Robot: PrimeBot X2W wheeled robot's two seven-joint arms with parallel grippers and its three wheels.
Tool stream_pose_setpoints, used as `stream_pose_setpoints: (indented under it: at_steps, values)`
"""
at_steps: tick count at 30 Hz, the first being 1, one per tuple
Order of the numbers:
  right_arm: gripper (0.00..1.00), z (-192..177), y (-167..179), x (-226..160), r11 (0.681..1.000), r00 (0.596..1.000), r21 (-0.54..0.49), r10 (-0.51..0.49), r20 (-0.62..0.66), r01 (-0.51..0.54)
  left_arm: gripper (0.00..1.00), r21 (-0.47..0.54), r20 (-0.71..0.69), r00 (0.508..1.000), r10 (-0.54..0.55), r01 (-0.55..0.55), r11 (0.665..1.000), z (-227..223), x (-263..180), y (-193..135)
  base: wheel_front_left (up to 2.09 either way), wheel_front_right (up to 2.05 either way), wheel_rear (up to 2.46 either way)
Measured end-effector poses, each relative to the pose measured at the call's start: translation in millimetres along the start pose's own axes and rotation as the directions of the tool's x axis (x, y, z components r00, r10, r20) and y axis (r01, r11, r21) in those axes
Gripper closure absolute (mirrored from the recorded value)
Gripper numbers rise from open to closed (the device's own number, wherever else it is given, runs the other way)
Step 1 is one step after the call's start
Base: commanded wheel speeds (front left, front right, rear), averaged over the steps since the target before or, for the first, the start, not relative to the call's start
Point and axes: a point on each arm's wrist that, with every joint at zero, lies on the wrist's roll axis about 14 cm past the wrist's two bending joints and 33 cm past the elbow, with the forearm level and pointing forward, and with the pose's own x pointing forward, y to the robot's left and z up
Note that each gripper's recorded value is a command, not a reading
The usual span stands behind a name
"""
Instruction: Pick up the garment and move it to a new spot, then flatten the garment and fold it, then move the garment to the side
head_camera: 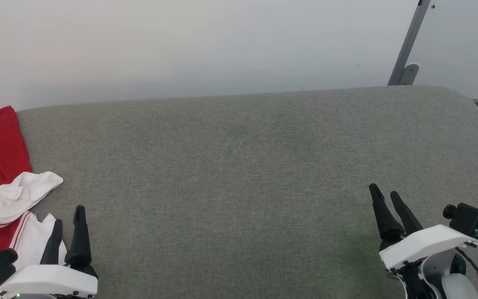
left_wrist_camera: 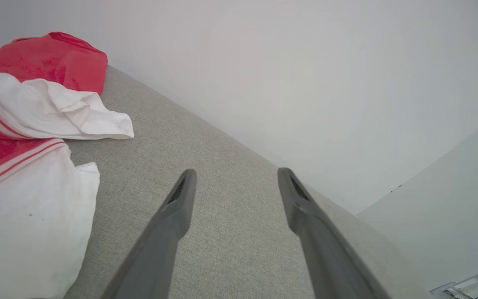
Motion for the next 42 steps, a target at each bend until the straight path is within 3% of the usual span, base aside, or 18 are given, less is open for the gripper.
stream_pose_setpoints:
  at_steps: [21, 42]
  values:
    - [0.0, 2, 10, 1, 0.977, 0.999, -0.211, 0.033, -0.003, -0.033, 0.0, 0.2, 0.052, 0.997, -0.052, 0.04, 0.979, 13, -7, -8, 0.0, 0.0, 0.0]
    - [0.0, 10, 23, 2, 0.919, 0.997, -0.389, 0.074, 0.013, -0.063, 0.0, 0.371, 0.102, 0.987, -0.121, 0.075, 0.926, 26, -13, -22, 0.0, 0.0, 0.0]
